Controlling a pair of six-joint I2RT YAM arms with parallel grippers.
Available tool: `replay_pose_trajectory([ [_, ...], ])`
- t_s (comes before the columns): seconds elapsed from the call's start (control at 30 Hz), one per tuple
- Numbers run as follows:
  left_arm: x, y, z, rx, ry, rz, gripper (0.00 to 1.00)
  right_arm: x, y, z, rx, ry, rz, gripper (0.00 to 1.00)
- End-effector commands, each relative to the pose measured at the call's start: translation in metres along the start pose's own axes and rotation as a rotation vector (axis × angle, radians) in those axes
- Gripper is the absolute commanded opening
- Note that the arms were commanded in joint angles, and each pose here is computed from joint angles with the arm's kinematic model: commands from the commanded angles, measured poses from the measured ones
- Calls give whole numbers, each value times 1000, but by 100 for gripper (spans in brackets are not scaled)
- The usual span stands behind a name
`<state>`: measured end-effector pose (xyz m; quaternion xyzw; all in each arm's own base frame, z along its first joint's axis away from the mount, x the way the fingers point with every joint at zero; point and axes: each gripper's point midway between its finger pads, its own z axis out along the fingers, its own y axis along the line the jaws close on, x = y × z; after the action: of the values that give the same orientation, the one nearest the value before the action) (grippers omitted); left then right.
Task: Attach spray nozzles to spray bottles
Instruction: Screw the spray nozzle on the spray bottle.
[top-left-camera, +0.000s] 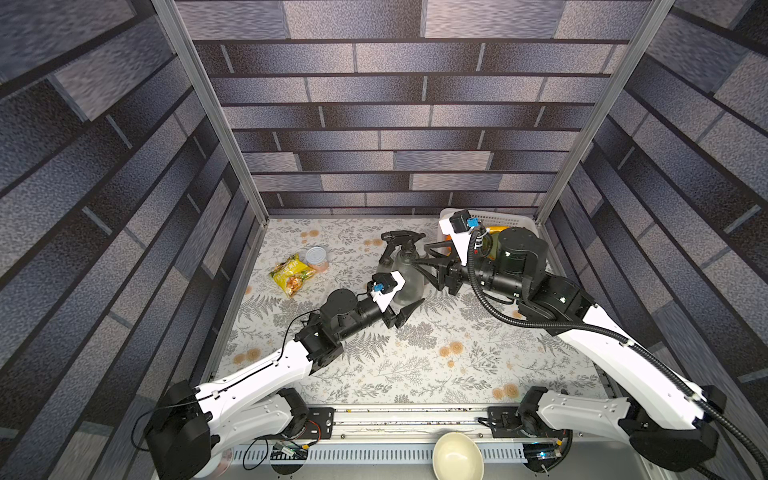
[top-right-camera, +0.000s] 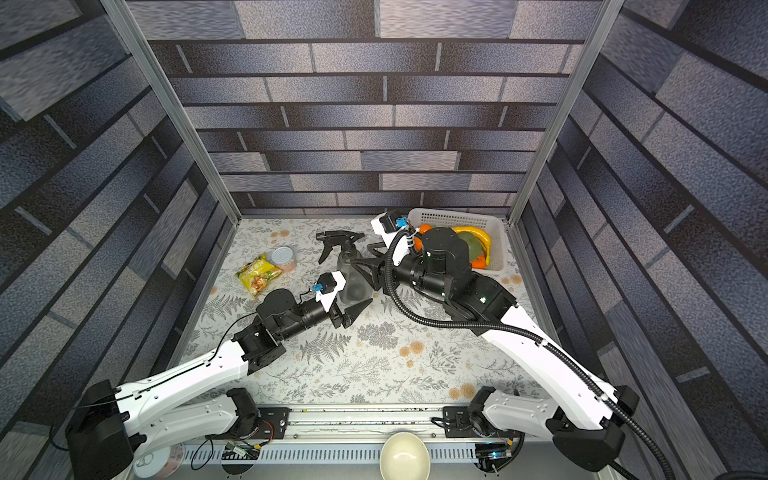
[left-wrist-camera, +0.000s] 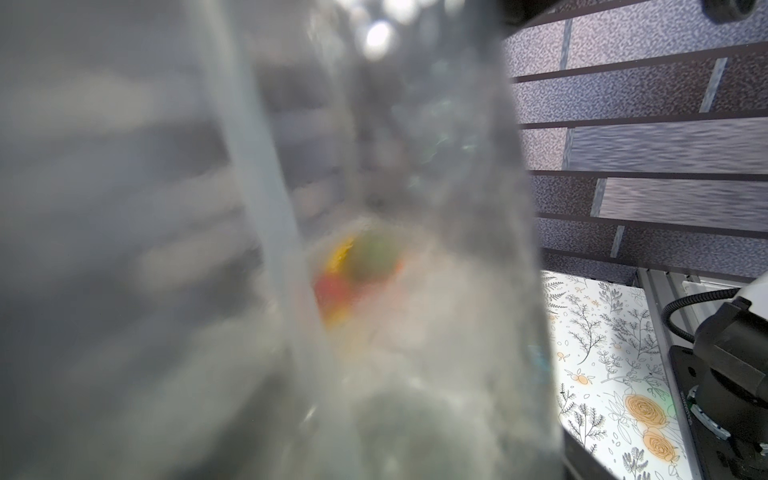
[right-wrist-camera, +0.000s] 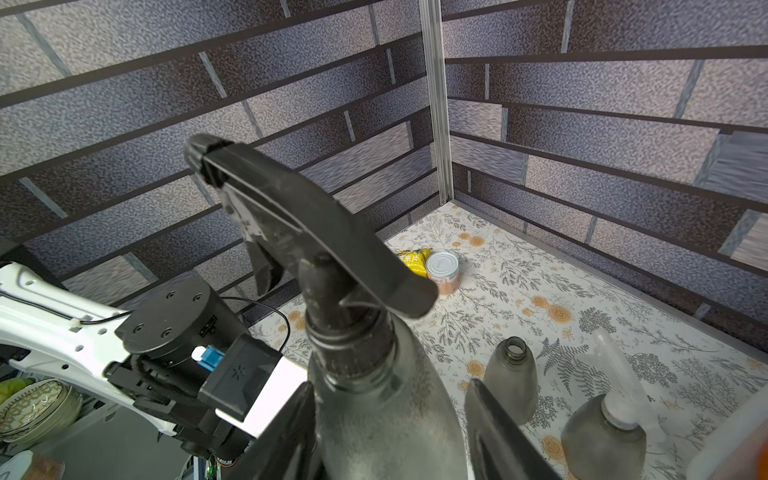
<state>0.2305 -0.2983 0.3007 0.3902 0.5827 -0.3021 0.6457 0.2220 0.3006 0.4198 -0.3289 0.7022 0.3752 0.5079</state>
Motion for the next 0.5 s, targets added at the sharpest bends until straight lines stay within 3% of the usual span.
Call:
replay_pose_trajectory([
  [0.0, -13, -4, -3, 19, -44, 10, 76, -16, -7, -1, 37, -49, -18, 58],
  [0.47, -12, -7, 0, 24, -35, 27, 76, -6, -14, 26, 31, -24, 51, 56],
])
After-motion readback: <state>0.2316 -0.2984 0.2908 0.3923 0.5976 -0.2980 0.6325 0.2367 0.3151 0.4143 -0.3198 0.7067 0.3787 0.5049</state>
